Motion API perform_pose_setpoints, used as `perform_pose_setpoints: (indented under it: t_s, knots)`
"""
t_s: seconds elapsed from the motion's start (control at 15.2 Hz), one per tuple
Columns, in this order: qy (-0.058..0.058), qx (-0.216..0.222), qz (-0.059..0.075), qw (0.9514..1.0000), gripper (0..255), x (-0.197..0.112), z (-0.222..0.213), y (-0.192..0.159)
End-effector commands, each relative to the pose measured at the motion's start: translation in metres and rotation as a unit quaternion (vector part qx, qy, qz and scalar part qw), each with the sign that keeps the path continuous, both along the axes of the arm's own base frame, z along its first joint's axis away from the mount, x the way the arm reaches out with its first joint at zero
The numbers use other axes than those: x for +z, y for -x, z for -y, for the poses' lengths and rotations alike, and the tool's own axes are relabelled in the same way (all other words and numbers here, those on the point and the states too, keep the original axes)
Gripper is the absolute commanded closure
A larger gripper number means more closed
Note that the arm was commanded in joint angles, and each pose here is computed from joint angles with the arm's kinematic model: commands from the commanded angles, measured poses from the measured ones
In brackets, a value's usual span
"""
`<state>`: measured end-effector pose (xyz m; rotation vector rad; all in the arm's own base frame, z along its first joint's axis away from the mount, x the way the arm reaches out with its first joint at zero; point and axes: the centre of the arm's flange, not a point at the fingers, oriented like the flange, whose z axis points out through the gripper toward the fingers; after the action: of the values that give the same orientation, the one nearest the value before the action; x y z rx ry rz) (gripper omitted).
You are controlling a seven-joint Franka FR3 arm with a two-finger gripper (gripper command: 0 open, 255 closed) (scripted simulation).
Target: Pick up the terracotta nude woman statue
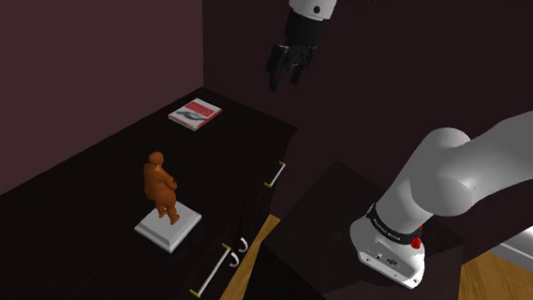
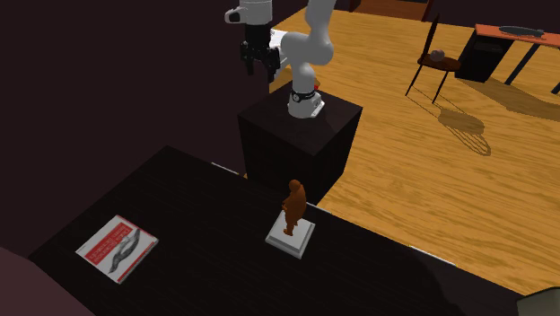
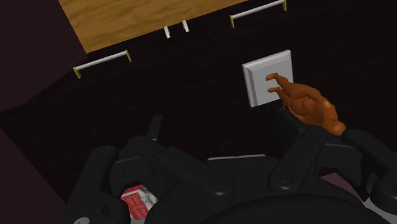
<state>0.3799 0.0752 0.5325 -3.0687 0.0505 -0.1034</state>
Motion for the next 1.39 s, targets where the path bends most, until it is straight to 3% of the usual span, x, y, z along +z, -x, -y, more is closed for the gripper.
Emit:
perform_pose_setpoints:
  t_s: [0.0, 1.32]
  knots:
    - [-0.006, 0.005, 0.0, 1.0, 0, -0.016, -0.018, -0.015]
    - [-0.063, 0.053, -0.007, 0.9966, 0, -0.145, -0.198, -0.139]
